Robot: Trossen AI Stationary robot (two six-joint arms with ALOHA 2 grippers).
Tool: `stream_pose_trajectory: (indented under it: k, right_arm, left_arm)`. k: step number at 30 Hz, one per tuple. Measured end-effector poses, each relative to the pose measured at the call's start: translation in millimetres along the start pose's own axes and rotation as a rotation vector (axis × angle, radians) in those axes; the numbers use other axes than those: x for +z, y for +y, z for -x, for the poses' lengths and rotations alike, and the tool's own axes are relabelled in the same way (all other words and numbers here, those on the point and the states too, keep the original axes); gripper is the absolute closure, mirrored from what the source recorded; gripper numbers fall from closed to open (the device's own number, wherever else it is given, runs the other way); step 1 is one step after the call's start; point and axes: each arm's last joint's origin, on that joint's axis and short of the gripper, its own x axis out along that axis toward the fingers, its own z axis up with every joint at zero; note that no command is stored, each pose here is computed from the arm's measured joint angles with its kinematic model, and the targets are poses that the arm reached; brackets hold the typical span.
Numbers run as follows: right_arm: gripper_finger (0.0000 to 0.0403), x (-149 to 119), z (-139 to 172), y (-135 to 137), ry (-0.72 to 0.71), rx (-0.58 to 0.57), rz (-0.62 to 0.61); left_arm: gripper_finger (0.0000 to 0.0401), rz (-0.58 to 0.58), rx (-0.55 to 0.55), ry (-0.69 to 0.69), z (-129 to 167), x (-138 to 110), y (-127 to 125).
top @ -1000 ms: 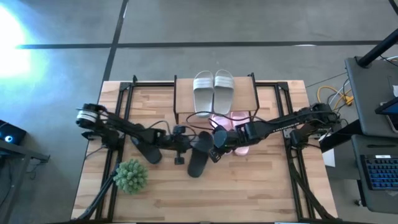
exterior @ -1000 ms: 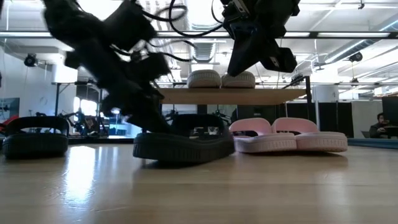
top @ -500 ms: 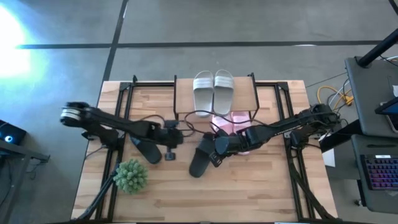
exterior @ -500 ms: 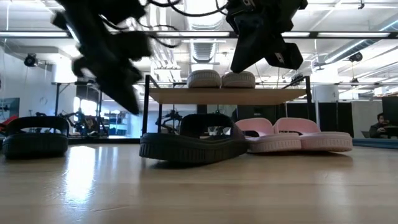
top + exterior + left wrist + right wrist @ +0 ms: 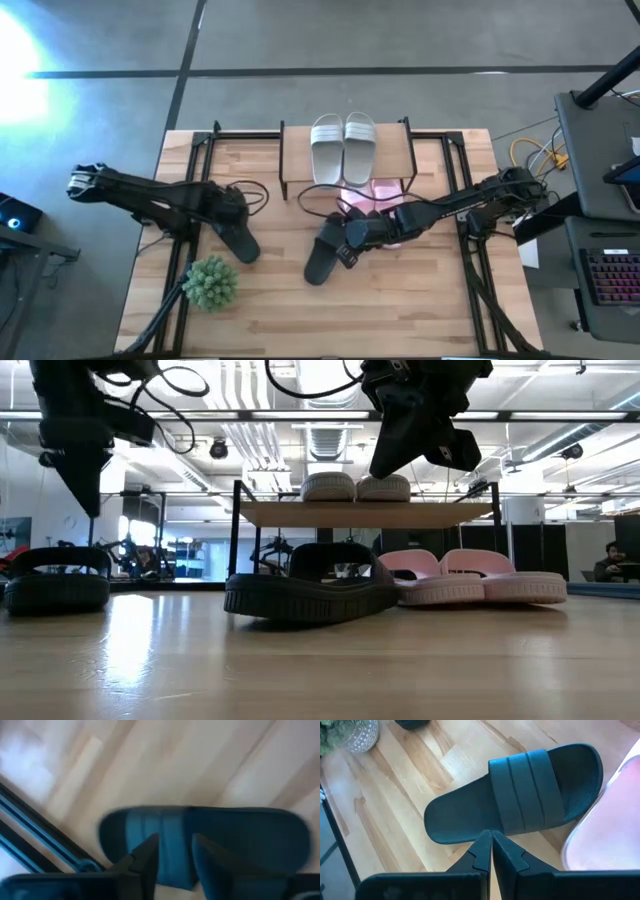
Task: Pick and place slides into the shelf
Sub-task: Put the black slide under the shelf
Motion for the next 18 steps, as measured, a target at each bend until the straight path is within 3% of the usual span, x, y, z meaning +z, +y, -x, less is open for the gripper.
stream_pose_trajectory:
  k: [3, 6, 12, 18]
  right_arm:
    - [0.0394, 0, 0, 0, 0.002, -0.003, 0.016]
    - [0.0394, 0, 0, 0, 0.003, -0.003, 0.019]
    - [0.0394, 0, 0, -1, 0.005, -0.003, 0.018]
    - [0.0394, 1, 0, -1, 0.003, -0.005, 0.015]
  left_arm:
    - [0.0262, 0.094, -0.055, 0.067, 1, 4, -7]
    - [0.0256, 0.098, -0.021, 0.123, -6, 8, -18]
    - [0.0279, -0.003, 0.211, 0.256, -25, 11, -38]
    - [0.0289, -0.077, 0.372, 0.249, -35, 24, -54]
